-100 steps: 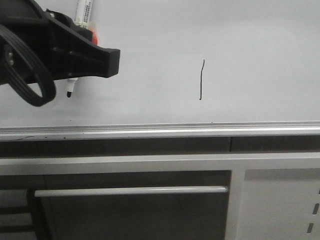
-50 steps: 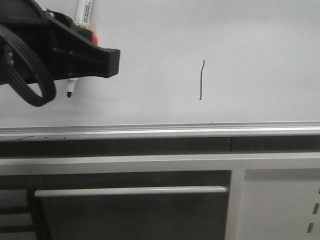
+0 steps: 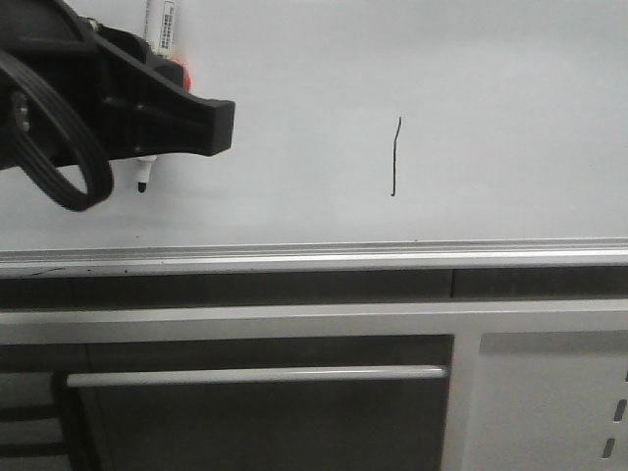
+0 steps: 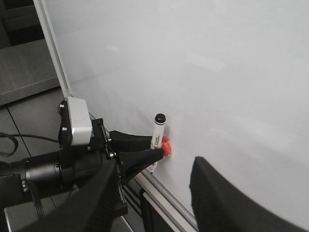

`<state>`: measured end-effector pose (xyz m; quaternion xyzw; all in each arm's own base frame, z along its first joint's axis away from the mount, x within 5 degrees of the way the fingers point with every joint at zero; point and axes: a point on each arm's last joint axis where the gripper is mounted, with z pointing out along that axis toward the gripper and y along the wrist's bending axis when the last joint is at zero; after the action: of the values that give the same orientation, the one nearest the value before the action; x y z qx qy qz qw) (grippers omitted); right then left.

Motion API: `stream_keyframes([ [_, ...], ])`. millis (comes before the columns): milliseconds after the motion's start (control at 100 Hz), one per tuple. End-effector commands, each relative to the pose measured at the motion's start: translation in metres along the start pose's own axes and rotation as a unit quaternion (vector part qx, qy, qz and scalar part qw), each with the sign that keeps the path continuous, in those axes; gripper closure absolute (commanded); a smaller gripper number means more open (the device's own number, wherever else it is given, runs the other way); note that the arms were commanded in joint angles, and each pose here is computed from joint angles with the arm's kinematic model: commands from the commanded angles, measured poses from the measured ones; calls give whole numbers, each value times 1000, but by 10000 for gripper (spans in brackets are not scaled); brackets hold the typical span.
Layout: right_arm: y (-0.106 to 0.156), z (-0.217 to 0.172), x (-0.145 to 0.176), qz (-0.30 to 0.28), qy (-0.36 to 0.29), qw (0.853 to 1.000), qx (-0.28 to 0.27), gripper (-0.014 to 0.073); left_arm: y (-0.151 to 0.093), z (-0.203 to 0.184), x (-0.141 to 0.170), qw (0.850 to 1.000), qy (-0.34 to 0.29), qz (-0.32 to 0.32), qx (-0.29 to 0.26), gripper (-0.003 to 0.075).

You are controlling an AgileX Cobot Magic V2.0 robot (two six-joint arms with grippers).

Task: Write number 1 on whiteboard

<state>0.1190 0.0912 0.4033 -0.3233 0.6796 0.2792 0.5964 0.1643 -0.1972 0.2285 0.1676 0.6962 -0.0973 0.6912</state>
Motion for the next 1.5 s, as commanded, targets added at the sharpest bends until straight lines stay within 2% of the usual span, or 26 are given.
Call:
stream_keyframes([
  [0,-1,-4,-12,8,-34,999,13,281,6,3,-16,998,-46,-21,-30,550],
  [590,-1,-4,-12,8,-34,999,13,281,6,3,-16,998,-45,-22,-30,542],
  [840,-1,-4,-12,8,-34,999,13,281,6,3,-16,998,-44,-22,-29,367],
  [1110,-1,-4,-12,8,-34,999,13,281,6,3,-16,998,-45,-22,-29,356],
  [1310,-1,-4,-12,8,-34,999,13,281,4,2,-16,998,-44,-22,-24,227],
  [1490,0,-4,-12,8,-33,999,12,281,-2,-7,-24,998,-52,-27,-7,223],
])
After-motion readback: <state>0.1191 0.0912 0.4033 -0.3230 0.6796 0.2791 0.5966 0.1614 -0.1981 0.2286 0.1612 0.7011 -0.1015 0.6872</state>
